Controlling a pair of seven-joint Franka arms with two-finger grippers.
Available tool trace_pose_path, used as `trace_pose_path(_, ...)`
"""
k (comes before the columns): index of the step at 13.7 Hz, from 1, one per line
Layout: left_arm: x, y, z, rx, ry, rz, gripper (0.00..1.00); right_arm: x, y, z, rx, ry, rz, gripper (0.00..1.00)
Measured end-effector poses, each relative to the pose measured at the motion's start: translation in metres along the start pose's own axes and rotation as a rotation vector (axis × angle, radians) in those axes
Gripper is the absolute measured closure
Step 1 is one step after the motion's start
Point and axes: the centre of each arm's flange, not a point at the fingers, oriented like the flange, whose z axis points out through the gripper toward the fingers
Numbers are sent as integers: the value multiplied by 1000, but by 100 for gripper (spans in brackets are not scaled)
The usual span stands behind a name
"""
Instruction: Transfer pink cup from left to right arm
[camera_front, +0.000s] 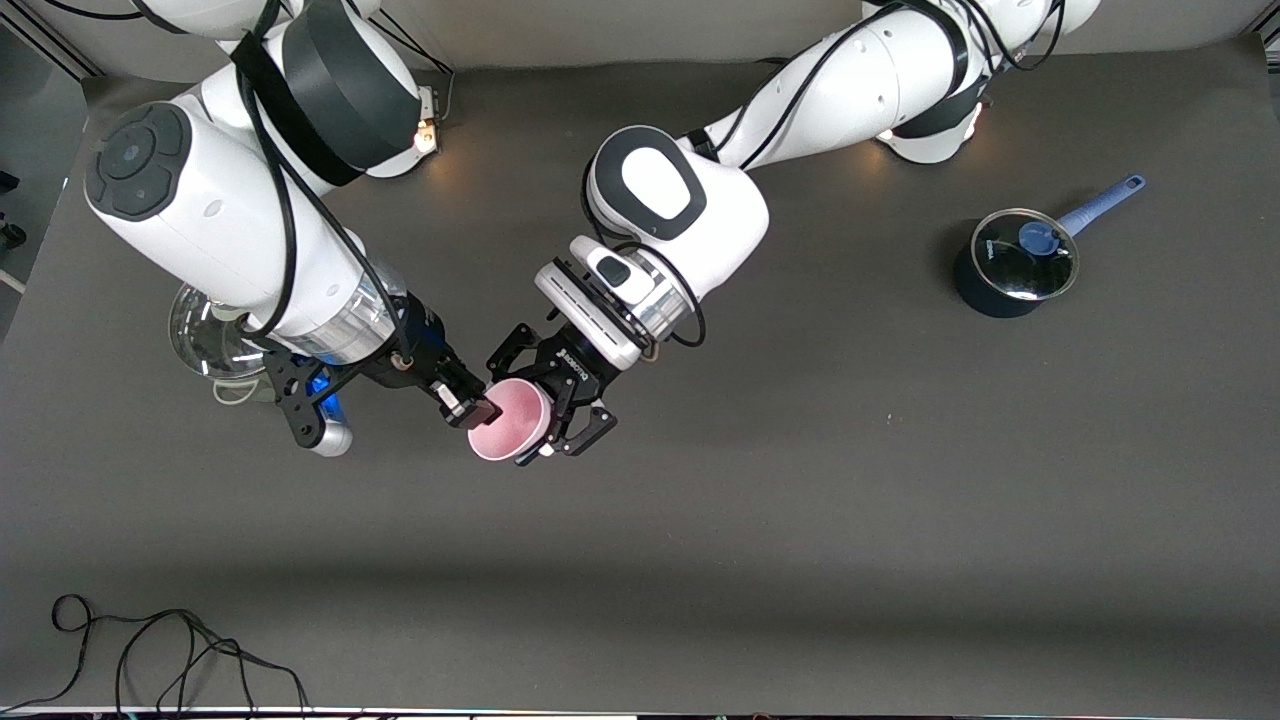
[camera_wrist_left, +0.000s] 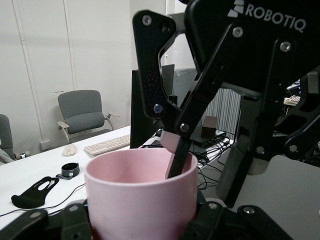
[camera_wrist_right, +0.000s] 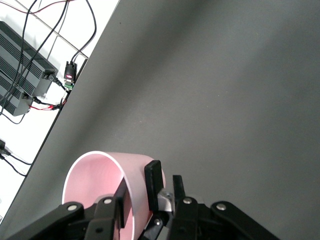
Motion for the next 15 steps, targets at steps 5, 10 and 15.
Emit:
trace_pose_path(5, 0, 1, 0, -2, 0, 0, 34, -2, 0, -2, -7, 10, -7, 63)
trace_pose_path(10, 1, 0, 1, 19, 2, 49, 18, -4, 0, -4, -14, 26, -23, 87)
trace_pose_path(15, -1, -3, 2, 38, 1, 49, 0, -8, -2, -6, -8, 37, -33, 95)
